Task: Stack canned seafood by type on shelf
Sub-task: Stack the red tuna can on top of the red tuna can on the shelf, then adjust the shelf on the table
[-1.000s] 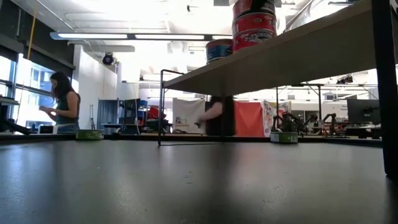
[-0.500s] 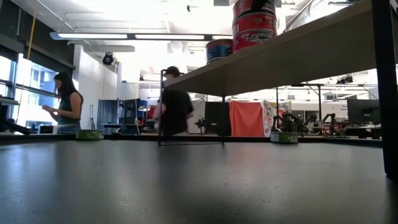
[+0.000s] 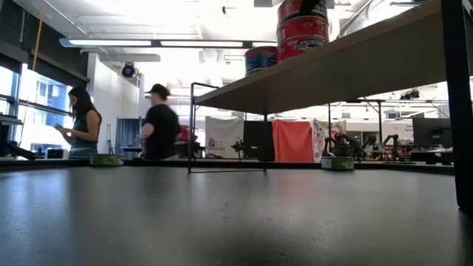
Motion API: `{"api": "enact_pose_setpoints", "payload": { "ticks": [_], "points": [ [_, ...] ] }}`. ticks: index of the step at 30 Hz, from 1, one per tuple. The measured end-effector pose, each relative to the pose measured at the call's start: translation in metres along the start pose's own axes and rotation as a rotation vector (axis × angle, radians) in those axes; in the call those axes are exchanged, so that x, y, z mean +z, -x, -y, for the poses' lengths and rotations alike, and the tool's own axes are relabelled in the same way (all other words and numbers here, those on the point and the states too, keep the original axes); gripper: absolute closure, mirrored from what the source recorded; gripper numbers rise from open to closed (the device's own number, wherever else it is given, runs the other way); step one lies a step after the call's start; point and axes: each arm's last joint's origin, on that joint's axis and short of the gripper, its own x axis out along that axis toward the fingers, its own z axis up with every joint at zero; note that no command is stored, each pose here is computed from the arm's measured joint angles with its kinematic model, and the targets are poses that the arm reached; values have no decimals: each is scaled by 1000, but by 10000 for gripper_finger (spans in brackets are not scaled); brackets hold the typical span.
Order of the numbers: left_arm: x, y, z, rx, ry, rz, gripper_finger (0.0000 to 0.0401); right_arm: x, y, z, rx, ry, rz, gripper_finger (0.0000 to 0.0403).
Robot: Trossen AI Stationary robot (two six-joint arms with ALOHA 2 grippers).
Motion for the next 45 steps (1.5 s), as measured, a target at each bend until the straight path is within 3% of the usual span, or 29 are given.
{"api": "enact_pose_setpoints", "payload": {
  "ticks": [11, 18, 21, 24, 28, 35, 38, 45],
  "points": [
    [3, -6, -6, 41, 12, -1, 401, 6, 24, 18, 44, -152, 88, 96],
    [3, -7, -7, 40, 14, -3, 401, 8, 26, 15, 100, -228, 103, 96],
    [5, -6, -3, -7, 39, -6, 401, 13, 34, 11, 143, -263, 163, 96],
    [8, -4, 5, -124, 71, -29, 401, 20, 42, 3, 183, -297, 253, 96],
    [9, 3, 16, -282, 67, -55, 401, 29, 56, -12, 254, -328, 394, 96],
    [4, 11, 22, -317, 108, -81, 401, 36, 94, -50, 497, -460, 587, 96],
    [5, 11, 22, -315, 127, -83, 401, 33, 103, -74, 576, -502, 584, 96],
    [12, -3, 14, -279, 176, -81, 401, 19, 105, -140, 689, -446, 470, 96]
  ]
}}
